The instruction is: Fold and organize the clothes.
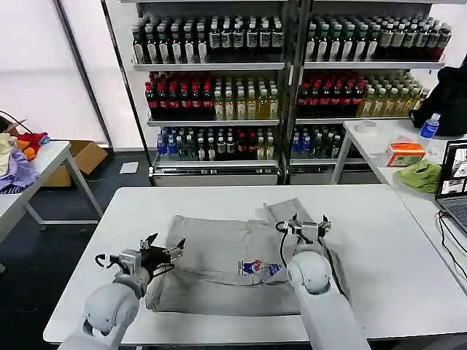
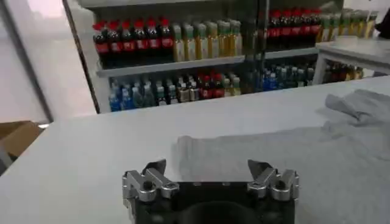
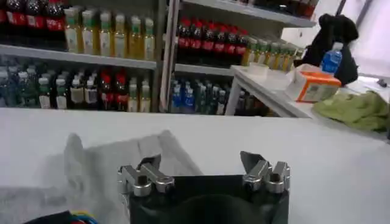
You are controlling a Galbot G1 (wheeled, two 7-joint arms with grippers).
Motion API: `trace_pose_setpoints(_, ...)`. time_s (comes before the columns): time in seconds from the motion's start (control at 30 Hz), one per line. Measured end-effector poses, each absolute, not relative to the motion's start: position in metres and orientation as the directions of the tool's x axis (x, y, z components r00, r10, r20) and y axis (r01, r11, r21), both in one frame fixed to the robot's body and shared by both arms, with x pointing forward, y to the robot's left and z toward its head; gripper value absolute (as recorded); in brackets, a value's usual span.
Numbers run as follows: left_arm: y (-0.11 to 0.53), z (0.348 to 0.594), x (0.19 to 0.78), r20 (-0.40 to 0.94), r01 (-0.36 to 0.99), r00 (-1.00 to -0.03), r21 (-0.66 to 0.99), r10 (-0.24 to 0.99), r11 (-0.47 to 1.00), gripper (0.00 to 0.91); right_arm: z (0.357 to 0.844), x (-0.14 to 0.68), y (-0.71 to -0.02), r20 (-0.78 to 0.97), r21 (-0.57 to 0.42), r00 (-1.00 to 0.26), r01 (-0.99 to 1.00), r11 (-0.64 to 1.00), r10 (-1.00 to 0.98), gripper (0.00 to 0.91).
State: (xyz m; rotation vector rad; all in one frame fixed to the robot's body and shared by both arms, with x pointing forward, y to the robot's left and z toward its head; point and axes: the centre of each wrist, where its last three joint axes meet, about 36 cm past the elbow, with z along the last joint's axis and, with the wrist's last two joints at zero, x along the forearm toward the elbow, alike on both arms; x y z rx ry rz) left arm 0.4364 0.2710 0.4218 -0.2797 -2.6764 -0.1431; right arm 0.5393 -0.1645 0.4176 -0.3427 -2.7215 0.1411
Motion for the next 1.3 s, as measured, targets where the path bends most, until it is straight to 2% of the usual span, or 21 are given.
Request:
trace_pose_setpoints(0.47, 0.279, 0.419, 0.497, 0.471, 0.265, -0.858, 0.069, 0.203, 0.962, 0.907, 0.433, 0.609, -0.169, 0.413, -0.087, -0.880, 0.218, 0.972, 0.235, 0.907)
trace_pose_setpoints(1.23, 0.276, 0.388, 0.567, 0.525, 0.215, -0.839, 0.075, 0.145, 0.974, 0.907, 0.393, 0.651, -0.160, 0.528, -0.021, -0.829, 0.202, 0.979, 0.182, 0.907)
trace_pose_setpoints(1.27, 0.276, 0.387, 0.567, 0.527, 0.214, -0.837, 0.073, 0.145, 0.974, 0.897, 0.393, 0.651, -0.160, 0.530, -0.023, -0.828, 0.201, 0.979, 0.182, 0.907)
trace_pose_setpoints(1.3, 0.276, 0.386, 0.568, 0.529, 0.214, -0.836, 0.073, 0.144, 0.974, 0.836, 0.392, 0.651, -0.159, 0.533, -0.025, -0.827, 0.200, 0.980, 0.182, 0.907)
